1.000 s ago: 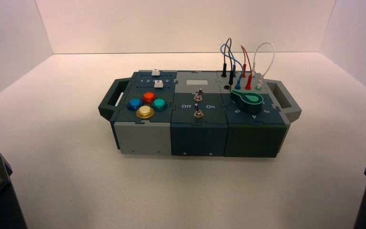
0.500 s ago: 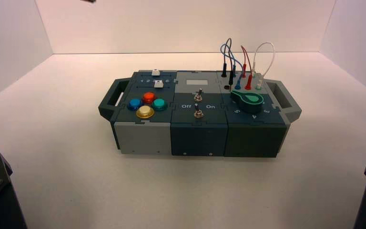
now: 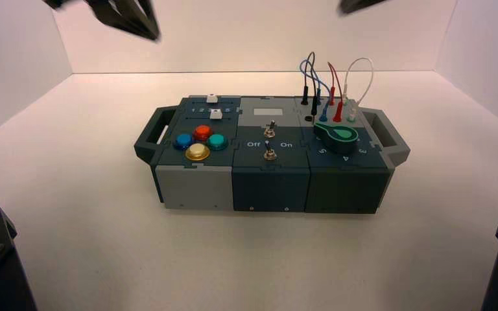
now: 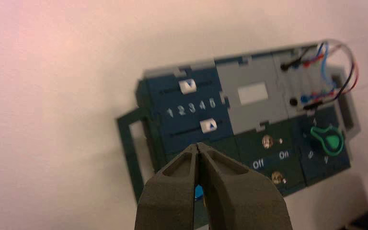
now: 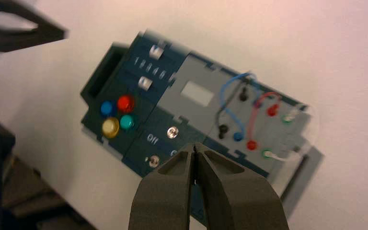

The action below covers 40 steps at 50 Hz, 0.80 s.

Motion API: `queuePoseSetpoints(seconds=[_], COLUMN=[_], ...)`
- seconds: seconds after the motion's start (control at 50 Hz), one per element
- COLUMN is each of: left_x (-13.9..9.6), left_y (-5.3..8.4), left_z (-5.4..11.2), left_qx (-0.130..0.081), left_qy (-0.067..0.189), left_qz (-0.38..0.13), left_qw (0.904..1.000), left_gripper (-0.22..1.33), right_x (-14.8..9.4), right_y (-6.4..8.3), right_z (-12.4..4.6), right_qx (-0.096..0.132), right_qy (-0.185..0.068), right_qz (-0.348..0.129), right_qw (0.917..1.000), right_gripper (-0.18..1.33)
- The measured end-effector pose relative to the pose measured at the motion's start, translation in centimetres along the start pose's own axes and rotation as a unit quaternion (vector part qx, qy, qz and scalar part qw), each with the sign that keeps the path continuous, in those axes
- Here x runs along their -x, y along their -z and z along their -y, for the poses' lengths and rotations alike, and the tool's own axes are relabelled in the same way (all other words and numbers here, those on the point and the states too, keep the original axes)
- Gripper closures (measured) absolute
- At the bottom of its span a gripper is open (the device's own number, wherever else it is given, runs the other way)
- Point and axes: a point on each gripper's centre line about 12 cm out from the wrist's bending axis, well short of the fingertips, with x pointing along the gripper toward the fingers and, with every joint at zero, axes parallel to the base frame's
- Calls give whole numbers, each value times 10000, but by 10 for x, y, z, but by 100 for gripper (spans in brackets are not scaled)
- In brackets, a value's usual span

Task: Move the bottom slider to position 1.

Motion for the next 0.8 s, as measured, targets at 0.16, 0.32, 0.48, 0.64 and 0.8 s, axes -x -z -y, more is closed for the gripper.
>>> queuePoseSetpoints(seconds=[0.16, 0.32, 0.48, 0.64, 0.8], left_x=[-20, -38, -55, -69, -75], left_y=[-6, -7, -7, -5, -5], left_z=[16, 25, 26, 29, 33], left_qx=[-159, -256, -257, -249, -224], left_qy=[102, 130, 76, 58, 85], left_qz=[-311, -563, -789, -965, -1031], left_qw=[9993, 9980, 9965, 9950, 9944], left_gripper=[128, 128, 128, 128, 128], right_x=[-13, -21, -26, -30, -35], right_y=[-3, -4, -3, -1, 0], right_z=[-8, -7, -7, -7, -9], right_qx=[180, 182, 180, 196, 221], right_qy=[-80, -60, -53, -48, -61], right_qz=[-220, -319, -412, -491, -582], right_qw=[9996, 9993, 9990, 9986, 9980], right_gripper=[129, 129, 129, 129, 129])
